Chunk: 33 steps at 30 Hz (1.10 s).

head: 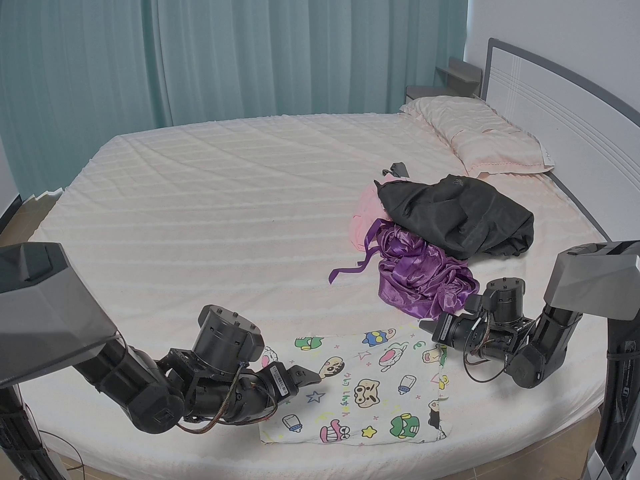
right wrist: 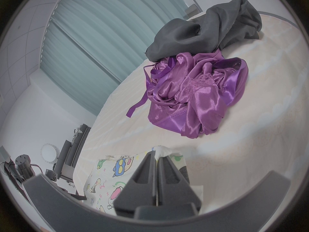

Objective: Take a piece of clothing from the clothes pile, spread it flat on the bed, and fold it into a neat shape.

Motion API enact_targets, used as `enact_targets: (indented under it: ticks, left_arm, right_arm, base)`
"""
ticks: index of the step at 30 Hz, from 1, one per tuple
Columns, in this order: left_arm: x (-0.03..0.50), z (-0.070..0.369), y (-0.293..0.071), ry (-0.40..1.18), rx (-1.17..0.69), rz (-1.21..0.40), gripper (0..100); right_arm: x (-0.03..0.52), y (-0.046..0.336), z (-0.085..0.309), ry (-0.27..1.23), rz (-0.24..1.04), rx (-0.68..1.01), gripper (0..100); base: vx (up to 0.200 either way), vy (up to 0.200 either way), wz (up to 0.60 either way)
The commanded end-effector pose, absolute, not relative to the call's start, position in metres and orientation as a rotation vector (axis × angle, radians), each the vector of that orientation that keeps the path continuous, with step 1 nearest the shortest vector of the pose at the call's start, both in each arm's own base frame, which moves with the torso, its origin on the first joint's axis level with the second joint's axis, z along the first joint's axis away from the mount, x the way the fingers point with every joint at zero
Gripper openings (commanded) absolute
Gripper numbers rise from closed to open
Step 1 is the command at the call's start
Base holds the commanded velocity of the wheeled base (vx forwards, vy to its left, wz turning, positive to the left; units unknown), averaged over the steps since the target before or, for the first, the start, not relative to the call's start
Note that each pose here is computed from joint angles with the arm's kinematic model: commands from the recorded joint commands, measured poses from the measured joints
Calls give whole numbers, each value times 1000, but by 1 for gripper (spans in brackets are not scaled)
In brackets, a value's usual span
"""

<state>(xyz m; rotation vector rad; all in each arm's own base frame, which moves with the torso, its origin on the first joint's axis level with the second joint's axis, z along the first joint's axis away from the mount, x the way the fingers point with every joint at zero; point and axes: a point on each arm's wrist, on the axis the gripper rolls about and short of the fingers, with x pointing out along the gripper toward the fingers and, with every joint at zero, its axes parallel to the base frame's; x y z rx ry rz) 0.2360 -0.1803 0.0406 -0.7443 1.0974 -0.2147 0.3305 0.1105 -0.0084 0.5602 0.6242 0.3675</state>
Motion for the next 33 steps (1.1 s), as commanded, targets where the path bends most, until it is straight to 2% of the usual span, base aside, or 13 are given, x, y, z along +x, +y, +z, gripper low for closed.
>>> enact_targets:
  ticks: [1, 3, 4, 17, 33]
  left_arm:
    - [236, 38, -181, 1106, -742, -211, 100]
    - [236, 38, -181, 1108, -743, -213, 100]
    - [236, 38, -181, 1108, -743, -213, 100]
    - [236, 37, -180, 1111, -742, -213, 100]
    - [235, 37, -180, 1114, -739, -213, 100]
  right_arm:
    - [332, 110, -8, 621, 366, 565, 0]
    - [332, 111, -8, 621, 366, 565, 0]
    - [332, 111, -8, 620, 366, 567, 100]
    - [305, 102, 24, 567, 385, 594, 100]
    - [253, 109, 13, 713, 476, 571, 100]
  base:
    - [0, 0, 0]
    - [0, 0, 0]
    - [0, 0, 0]
    - [0, 0, 0]
    - [0, 0, 0]
